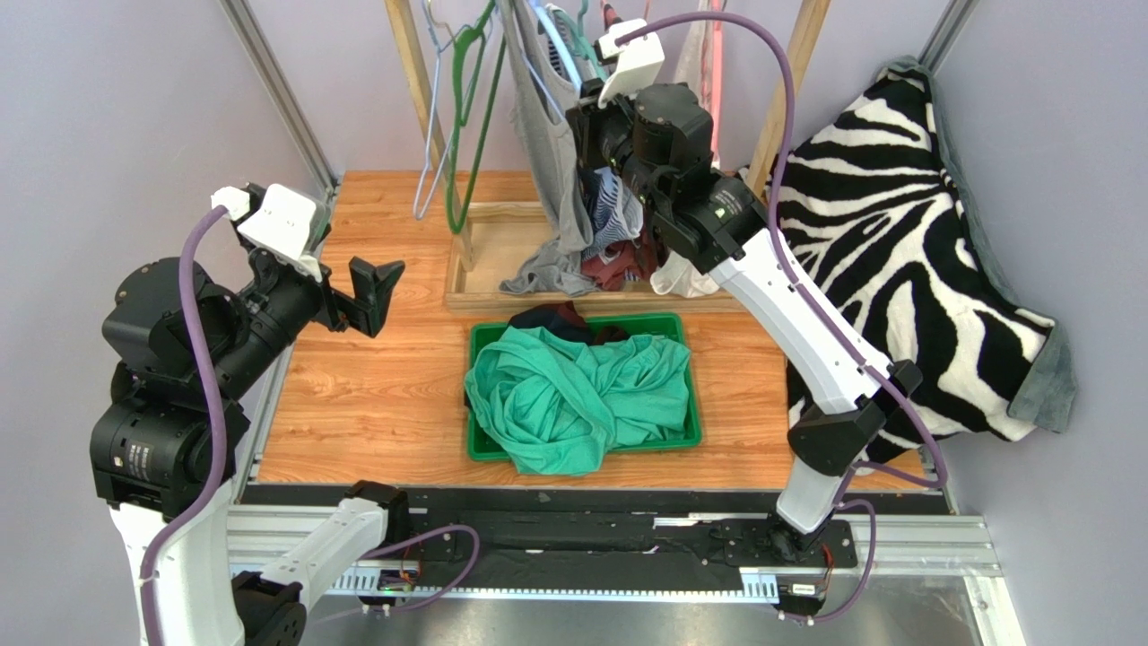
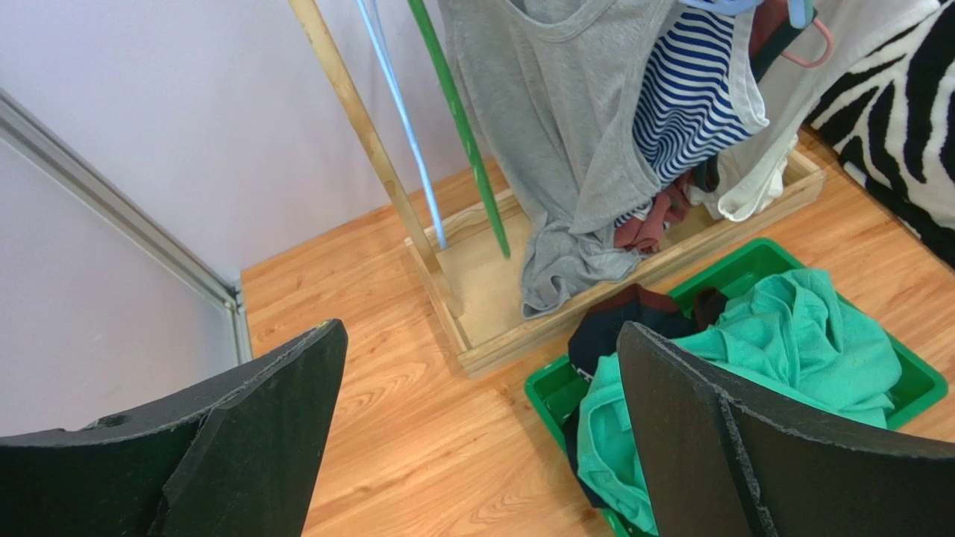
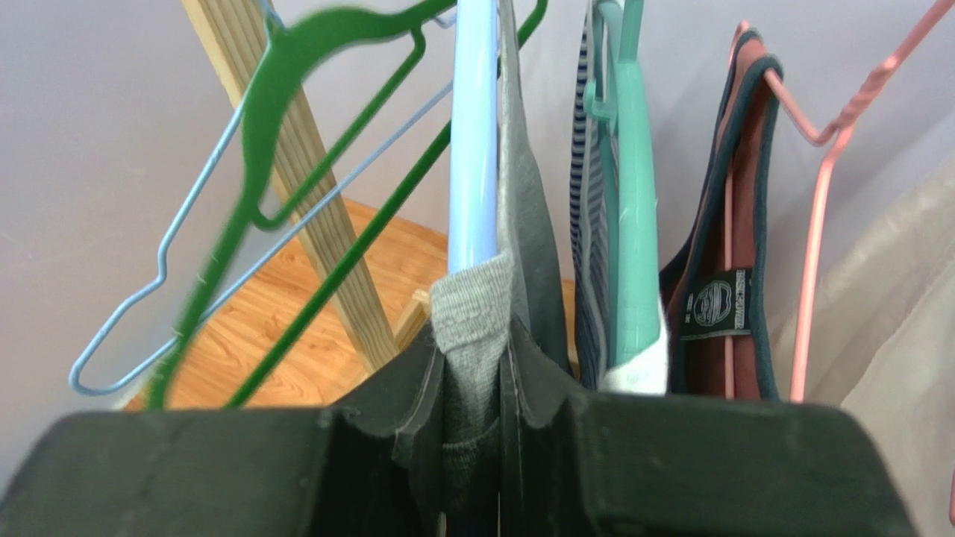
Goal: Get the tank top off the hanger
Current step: Pick up the hanger from the clothesline.
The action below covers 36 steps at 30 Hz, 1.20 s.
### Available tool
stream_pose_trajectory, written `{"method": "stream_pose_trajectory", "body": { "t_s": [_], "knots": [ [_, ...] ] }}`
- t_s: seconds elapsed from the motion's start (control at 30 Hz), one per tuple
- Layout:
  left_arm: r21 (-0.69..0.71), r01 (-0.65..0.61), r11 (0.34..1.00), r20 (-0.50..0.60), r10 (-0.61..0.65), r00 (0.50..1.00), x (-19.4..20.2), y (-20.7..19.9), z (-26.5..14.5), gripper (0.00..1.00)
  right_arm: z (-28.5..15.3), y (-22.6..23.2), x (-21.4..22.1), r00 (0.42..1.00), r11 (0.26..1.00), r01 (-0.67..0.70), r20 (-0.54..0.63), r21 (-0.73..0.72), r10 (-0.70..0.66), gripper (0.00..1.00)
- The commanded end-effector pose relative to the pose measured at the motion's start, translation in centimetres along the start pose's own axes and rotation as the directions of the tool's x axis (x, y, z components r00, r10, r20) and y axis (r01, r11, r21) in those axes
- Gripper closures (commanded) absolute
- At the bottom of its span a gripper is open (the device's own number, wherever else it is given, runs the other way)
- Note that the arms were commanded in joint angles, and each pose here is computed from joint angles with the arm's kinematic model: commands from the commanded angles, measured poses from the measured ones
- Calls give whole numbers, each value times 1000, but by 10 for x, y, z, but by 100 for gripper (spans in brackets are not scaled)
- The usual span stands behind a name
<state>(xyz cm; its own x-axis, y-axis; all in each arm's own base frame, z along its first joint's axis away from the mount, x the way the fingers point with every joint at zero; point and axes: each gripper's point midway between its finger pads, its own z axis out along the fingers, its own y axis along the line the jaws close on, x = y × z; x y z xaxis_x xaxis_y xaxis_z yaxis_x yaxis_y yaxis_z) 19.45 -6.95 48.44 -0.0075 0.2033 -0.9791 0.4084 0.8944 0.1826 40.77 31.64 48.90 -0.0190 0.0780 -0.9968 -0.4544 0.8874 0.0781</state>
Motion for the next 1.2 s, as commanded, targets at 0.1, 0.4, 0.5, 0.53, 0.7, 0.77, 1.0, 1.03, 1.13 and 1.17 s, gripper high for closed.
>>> {"method": "stream_pose_trajectory", "body": {
  "t_s": [0.1, 0.4, 0.5, 0.53, 0.7, 0.77, 1.0, 1.03, 1.13, 1.17],
  "knots": [
    [3, -29, 1000, 2, 29, 1000, 1, 1, 3, 1, -48, -11, -74, 962, 998, -59, 266, -1, 57, 100],
    [23, -21, 1000, -8, 22, 1000, 5, -2, 5, 1, -75, -29, -36, 982, 997, -60, 184, 52, 49, 100],
    [19, -25, 1000, -6, 25, 1000, 4, -2, 4, 1, -95, -29, -42, 975, 996, -86, 210, 32, 78, 100],
    [20, -23, 1000, -8, 23, 1000, 5, -2, 5, 1, -100, -26, -42, 975, 996, -84, 208, 13, 79, 100],
    [38, -13, 999, -9, 13, 1000, 4, -5, 8, 1, -125, -11, -40, 978, 992, -91, 178, -83, 104, 100],
    [46, -12, 999, -10, 12, 1000, 5, -6, 9, 1, -136, 0, -35, 981, 982, -103, 150, -159, 127, 100],
    [139, 12, 990, -53, -5, 999, 24, -22, 26, 1, -173, 2, -37, 972, 962, -155, 137, -225, 189, 100],
    [152, 17, 988, -57, -8, 998, 26, -24, 29, 1, -180, 2, -40, 970, 959, -159, 143, -234, 196, 100],
    [169, 12, 986, -81, 2, 997, 39, -25, 43, 1, -200, -2, -53, 965, 955, -166, 159, -246, 209, 100],
    [169, 6, 986, -90, 9, 996, 43, -24, 47, 1, -210, -5, -57, 963, 954, -170, 166, -248, 215, 100]
  ]
}}
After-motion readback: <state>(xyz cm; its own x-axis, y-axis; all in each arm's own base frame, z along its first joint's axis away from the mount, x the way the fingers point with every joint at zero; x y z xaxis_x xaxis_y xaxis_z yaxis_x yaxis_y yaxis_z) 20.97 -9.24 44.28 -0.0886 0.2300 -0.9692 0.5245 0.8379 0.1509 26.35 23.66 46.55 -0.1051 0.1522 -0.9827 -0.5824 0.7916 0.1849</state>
